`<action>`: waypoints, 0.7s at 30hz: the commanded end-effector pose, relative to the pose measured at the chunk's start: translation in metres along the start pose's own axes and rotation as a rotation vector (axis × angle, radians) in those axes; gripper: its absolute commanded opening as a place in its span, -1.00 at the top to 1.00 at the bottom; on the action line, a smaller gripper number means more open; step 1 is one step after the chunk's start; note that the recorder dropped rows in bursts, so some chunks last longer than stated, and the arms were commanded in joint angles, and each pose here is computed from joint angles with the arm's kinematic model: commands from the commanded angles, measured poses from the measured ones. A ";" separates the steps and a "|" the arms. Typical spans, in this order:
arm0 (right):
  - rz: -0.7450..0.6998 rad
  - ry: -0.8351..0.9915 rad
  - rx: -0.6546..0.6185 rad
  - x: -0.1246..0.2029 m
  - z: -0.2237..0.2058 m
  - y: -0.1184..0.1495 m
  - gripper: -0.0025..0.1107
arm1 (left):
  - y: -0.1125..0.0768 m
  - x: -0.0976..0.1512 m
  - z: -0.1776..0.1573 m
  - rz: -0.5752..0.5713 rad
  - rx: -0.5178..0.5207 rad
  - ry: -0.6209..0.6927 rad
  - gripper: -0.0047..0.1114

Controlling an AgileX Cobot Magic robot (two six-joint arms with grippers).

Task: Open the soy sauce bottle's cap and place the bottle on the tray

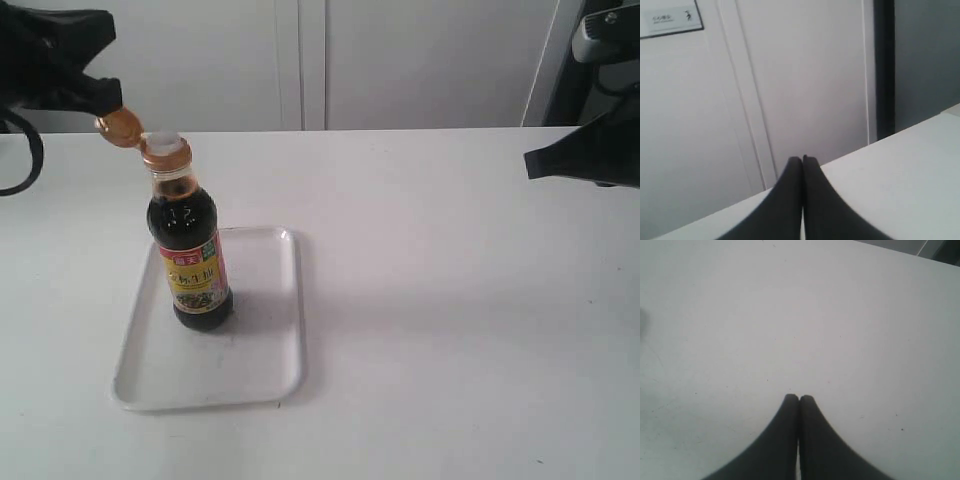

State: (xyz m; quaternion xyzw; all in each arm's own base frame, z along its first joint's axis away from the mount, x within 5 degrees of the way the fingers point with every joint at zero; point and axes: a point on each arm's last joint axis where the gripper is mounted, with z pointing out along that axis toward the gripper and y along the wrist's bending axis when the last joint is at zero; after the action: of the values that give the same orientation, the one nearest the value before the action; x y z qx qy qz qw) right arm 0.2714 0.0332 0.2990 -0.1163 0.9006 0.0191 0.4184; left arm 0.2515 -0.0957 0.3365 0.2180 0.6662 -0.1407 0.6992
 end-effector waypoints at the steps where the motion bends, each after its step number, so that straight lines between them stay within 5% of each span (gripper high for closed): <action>1: -0.002 -0.009 0.007 0.000 0.000 -0.002 0.96 | 0.013 -0.002 -0.001 -0.084 -0.133 0.165 0.92; 10: -0.055 0.026 0.001 0.003 0.000 -0.001 0.96 | 0.037 -0.003 -0.017 -0.062 -0.387 0.603 0.92; 14: -0.104 0.047 0.020 0.004 0.000 -0.003 0.96 | 0.048 -0.015 -0.037 0.095 -0.452 0.910 0.92; 17: -0.104 0.047 0.020 0.004 0.000 -0.003 0.96 | 0.043 -0.017 -0.047 0.090 -0.388 1.067 0.92; 21: -0.103 0.079 0.012 0.007 0.000 -0.003 0.96 | 0.015 -0.018 -0.053 -0.048 -0.078 1.189 0.92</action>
State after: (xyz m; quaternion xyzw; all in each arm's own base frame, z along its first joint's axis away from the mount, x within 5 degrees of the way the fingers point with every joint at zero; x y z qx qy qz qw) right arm 0.2681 0.0311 0.2950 -0.1552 0.9069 -0.0071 0.3917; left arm 0.2230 -0.0480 0.3543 0.1790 0.9481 0.0730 0.2527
